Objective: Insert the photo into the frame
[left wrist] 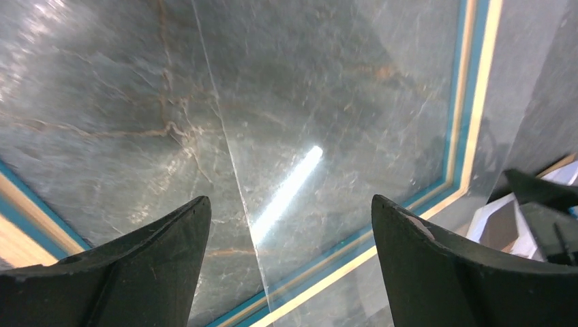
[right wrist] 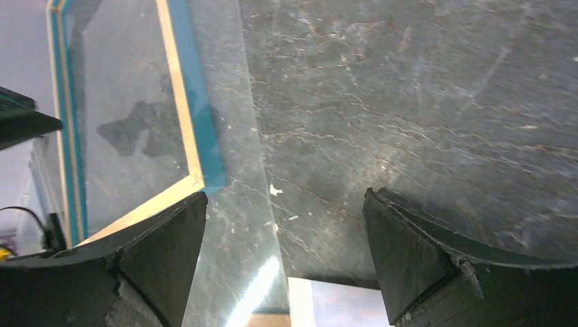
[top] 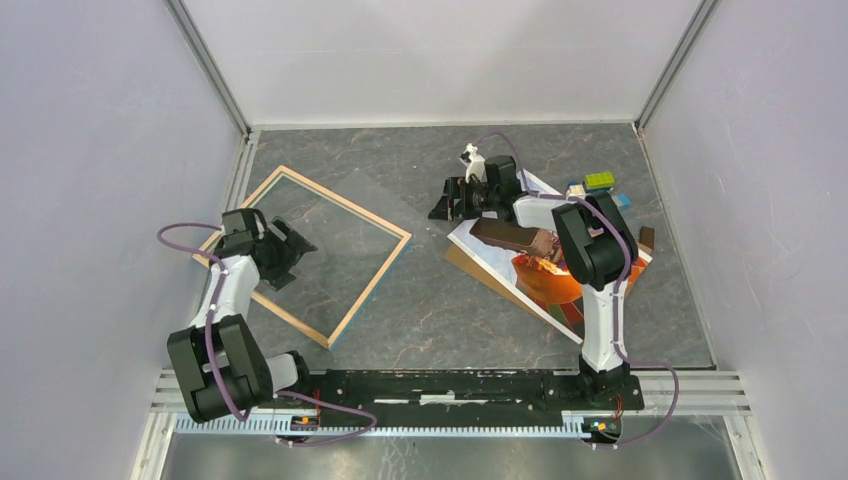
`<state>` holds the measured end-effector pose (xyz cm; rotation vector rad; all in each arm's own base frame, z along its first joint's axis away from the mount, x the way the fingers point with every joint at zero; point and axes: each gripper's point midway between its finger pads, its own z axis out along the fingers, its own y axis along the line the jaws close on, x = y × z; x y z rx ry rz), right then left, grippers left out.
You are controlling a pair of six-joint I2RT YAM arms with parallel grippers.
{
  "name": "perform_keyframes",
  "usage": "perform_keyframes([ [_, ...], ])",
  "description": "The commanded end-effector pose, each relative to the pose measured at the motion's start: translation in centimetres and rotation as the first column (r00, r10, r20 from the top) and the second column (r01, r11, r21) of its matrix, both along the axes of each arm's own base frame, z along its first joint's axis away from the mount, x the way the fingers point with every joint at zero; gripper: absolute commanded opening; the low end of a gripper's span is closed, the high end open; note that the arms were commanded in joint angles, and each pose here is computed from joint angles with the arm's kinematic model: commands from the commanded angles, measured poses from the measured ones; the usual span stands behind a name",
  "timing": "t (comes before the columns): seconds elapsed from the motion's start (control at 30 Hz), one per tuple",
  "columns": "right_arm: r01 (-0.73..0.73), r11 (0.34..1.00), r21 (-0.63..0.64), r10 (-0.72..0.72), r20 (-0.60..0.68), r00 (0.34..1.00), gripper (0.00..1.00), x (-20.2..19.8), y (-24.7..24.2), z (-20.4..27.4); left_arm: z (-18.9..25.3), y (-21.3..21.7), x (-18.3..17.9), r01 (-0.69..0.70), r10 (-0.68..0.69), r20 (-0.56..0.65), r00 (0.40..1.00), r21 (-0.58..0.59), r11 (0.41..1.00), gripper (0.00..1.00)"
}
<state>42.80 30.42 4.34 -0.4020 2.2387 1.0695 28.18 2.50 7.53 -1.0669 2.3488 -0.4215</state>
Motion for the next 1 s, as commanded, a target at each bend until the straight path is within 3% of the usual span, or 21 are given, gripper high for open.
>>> perform_keyframes([
  [0.0, -0.075, 0.994, 0.073, 0.079, -0.052, 0.996, 0.9, -1.5, 2.3, 0.0, -1.2, -2.1, -0.8, 0.012, -0.014, -0.044, 0.999, -0.041, 0.999, 0.93],
  [0.2, -0.1, 0.971, 0.216, 0.126, -0.11, 0.986, 0.85, -4.7, 4.3, 1.2, -3.0, -3.5, -2.0, 0.006, -0.009, -0.065, 0.998, -0.046, 0.999, 0.94],
  [0.53, -0.139, 0.928, 0.346, 0.172, -0.067, 0.983, 0.81, -6.9, 4.2, 4.9, -3.5, -3.8, -2.1, -0.033, 0.032, -0.021, 0.999, -0.061, 0.998, 0.92],
  [0.63, -0.043, 0.97, 0.24, 0.051, -0.03, 0.998, 0.83, -5.5, 1.3, 4.2, -3.7, -4.0, -2.1, -0.025, 0.023, -0.022, 0.999, -0.072, 0.997, 0.92],
  [0.73, 0.063, 0.998, -0.018, -0.063, 0.042, 0.997, 0.91, -4.3, -3.1, 3.3, -3.9, -4.1, -2.3, -0.018, 0.015, -0.029, 0.999, -0.073, 0.997, 0.93],
  [0.77, 0.089, 0.99, -0.105, -0.081, 0.077, 0.994, 0.96, -4.1, -4.5, 3.3, -3.9, -4.1, -2.4, -0.015, 0.013, -0.027, 1.0, -0.073, 0.997, 0.93],
  [0.87, 0.199, 0.936, -0.29, -0.161, 0.148, 0.976, 0.98, -4.8, -9.0, 4.1, -3.6, -4.1, -2.6, -0.015, 0.014, -0.016, 1.0, -0.067, 0.998, 0.94],
  [0.97, 0.223, 0.925, -0.308, -0.186, 0.144, 0.972, 0.98, -7.9, -10.7, 4.7, -3.1, -4.5, -2.6, 0.0, 0.0, 0.001, 1.0, -0.082, 0.997, 0.95],
])
